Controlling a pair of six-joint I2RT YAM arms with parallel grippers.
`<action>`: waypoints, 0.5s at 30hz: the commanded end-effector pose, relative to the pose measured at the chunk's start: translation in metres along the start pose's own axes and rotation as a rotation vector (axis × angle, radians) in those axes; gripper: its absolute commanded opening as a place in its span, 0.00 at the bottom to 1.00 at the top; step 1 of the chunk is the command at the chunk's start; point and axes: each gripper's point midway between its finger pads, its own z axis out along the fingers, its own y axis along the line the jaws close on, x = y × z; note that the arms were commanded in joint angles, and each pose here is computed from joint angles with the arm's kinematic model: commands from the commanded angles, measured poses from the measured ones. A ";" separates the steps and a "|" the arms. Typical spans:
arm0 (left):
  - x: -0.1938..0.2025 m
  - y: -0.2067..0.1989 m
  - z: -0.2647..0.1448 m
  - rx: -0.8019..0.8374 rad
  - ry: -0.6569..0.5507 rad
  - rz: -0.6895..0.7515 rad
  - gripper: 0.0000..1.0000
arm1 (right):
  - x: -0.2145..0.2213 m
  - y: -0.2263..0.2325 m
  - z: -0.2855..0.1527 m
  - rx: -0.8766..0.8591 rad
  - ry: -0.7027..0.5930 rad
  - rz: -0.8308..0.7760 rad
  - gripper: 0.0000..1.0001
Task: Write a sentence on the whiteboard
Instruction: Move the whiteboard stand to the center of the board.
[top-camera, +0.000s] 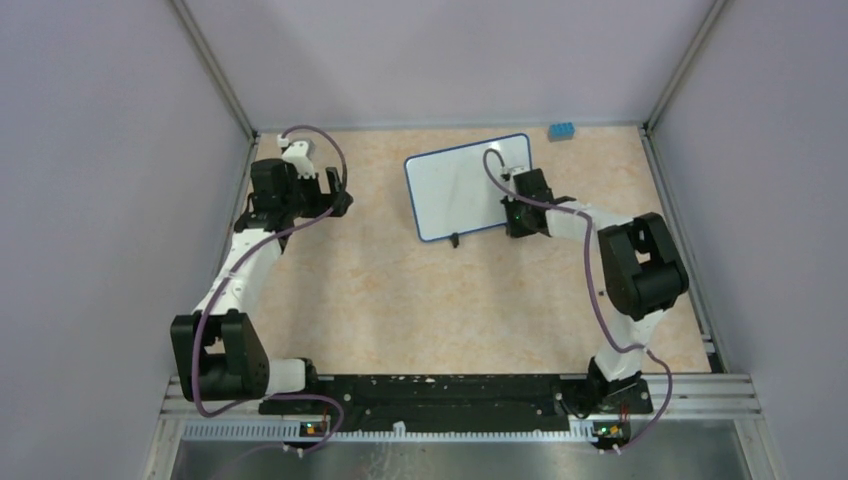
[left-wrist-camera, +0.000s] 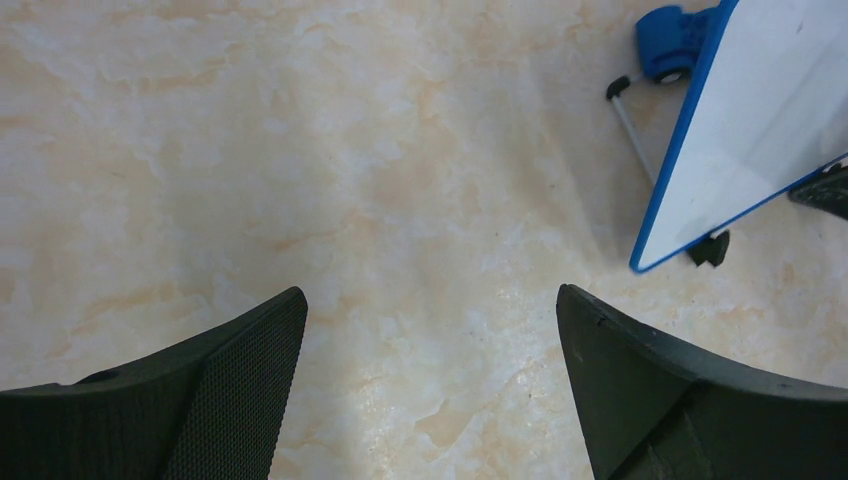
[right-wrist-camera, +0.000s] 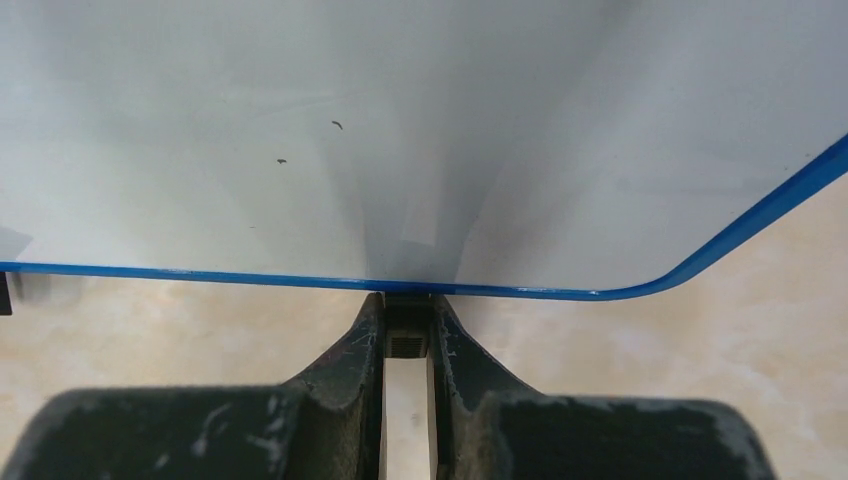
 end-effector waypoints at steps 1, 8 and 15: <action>-0.037 -0.015 -0.019 0.049 -0.093 0.031 0.99 | 0.004 0.053 -0.024 -0.115 -0.018 -0.095 0.00; -0.042 -0.020 -0.024 0.063 -0.104 0.035 0.99 | 0.016 0.109 -0.031 -0.163 -0.025 -0.166 0.00; -0.044 -0.021 -0.025 0.070 -0.108 0.037 0.99 | 0.034 0.134 -0.037 -0.176 0.000 -0.184 0.00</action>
